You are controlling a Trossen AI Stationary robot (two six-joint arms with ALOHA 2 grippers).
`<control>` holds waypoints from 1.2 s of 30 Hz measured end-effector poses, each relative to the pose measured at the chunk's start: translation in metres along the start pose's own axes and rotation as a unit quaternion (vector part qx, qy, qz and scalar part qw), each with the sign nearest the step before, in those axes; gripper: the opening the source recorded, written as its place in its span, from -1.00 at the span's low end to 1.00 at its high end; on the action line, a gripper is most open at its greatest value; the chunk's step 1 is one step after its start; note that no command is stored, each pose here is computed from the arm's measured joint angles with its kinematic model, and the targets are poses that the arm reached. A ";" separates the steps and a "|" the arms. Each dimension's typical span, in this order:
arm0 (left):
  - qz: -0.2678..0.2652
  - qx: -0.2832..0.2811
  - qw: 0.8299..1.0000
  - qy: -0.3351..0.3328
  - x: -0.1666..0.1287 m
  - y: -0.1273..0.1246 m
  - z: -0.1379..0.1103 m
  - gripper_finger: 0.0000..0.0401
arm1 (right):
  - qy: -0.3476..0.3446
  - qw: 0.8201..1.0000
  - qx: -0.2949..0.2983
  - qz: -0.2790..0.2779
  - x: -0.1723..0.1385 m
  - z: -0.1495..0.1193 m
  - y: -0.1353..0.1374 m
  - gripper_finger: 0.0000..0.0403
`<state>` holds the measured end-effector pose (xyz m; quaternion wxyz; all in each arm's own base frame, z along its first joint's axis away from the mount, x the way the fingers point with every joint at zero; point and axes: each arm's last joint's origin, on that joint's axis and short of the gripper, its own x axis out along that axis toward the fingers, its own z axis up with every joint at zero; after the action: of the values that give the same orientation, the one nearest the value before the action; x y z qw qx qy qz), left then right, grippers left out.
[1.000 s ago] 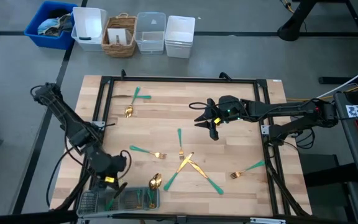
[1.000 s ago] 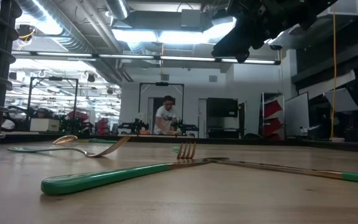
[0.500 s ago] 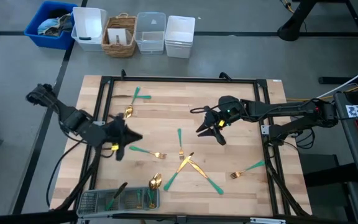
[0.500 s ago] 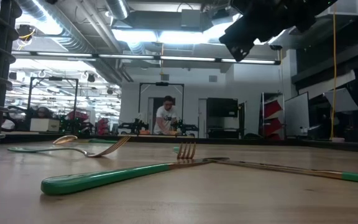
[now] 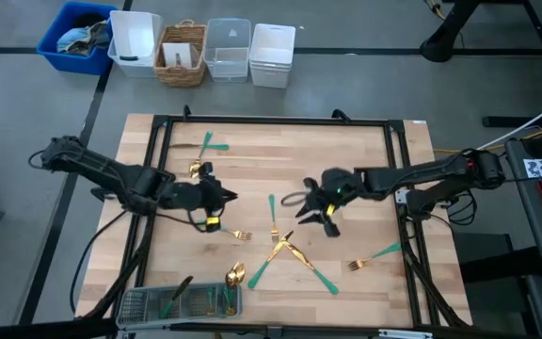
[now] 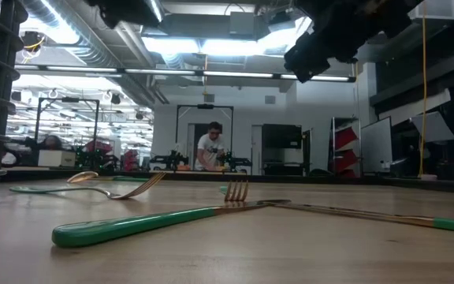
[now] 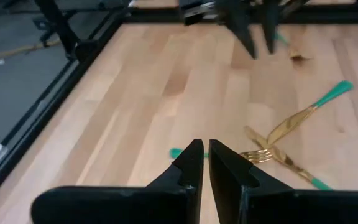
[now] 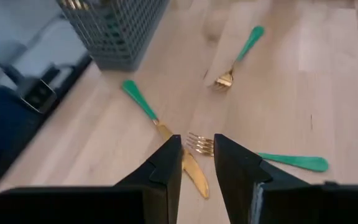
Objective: Sort silverware
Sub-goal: Put the middle fork into the cutlery rack
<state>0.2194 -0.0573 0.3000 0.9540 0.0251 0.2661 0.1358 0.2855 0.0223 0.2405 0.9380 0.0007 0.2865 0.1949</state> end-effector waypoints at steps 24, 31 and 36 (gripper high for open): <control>-0.016 -0.003 0.999 0.034 0.017 0.027 0.002 -0.98 | 0.057 0.992 -0.095 -0.066 0.110 -0.049 0.024 -0.52; -0.016 -0.004 0.999 0.034 0.017 0.027 0.002 -0.98 | 0.064 0.991 -0.095 -0.074 0.121 -0.058 0.021 -0.52; -0.016 -0.004 0.999 0.036 0.018 0.027 0.001 -0.98 | 0.056 0.991 -0.097 -0.075 0.130 -0.064 0.019 -0.52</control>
<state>0.2281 -0.0266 0.2953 0.9458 0.0126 0.3003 0.1228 0.3430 0.0809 0.1193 0.9280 -0.1231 0.3176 0.1511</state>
